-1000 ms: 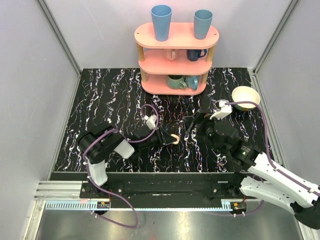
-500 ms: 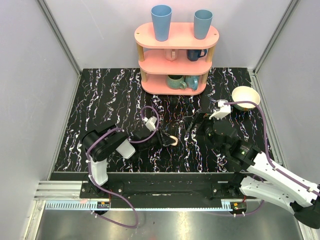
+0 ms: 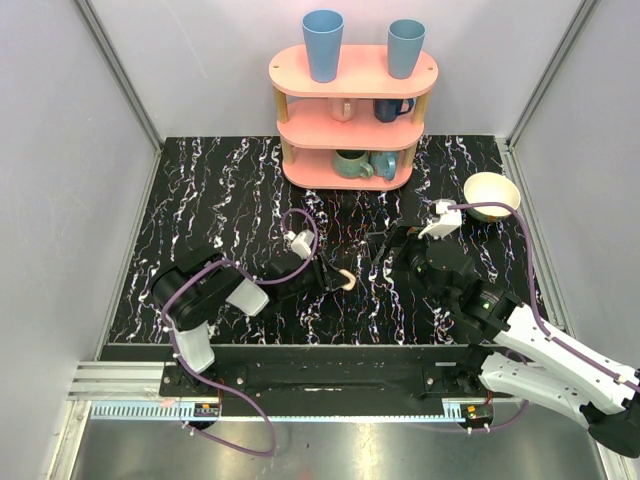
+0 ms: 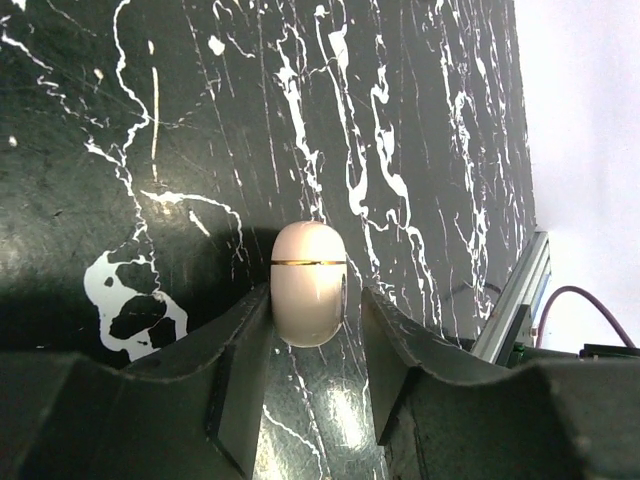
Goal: Insert the wireless bluetooth earbuds into the charging case
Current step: Place the charging case with the earbuds at the center of the board.
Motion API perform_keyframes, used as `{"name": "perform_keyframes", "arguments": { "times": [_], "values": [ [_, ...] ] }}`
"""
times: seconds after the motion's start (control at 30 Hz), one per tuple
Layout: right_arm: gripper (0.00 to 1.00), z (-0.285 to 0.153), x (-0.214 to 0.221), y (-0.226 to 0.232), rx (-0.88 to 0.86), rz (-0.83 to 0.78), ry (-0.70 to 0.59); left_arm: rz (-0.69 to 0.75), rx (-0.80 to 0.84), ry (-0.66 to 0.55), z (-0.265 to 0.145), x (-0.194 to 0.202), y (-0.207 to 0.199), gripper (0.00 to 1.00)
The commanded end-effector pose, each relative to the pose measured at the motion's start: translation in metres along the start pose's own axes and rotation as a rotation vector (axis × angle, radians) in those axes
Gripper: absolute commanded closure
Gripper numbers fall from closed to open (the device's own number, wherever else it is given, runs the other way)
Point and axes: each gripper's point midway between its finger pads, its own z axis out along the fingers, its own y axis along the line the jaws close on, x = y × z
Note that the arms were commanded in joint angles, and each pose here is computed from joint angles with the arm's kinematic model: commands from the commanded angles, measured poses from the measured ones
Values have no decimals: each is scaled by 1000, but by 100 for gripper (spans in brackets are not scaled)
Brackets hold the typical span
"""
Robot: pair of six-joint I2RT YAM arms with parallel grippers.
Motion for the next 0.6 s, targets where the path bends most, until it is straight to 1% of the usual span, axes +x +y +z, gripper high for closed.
{"name": "perform_keyframes", "arguments": {
  "times": [0.0, 0.17, 0.33, 0.4, 0.43, 0.57],
  "values": [
    [0, -2, -7, -5, 24, -8, -30, 40, 35, -64, 1, -19, -18, 56],
    [0, -1, -8, -5, 28, -8, -33, 75, -3, -88, -7, -26, -15, 55],
    [0, 1, -5, -6, 35, -11, -25, 143, -11, -124, -18, -40, -26, 54],
    [0, 1, -6, -6, 37, -12, -28, 173, -43, -127, -22, -42, -22, 54],
    [0, 1, -6, -7, 40, -13, -28, 184, -42, -140, -26, -46, -26, 53],
    [0, 1, -6, -8, 43, -15, -30, 235, -126, -184, -39, -58, -17, 53]
  ]
}}
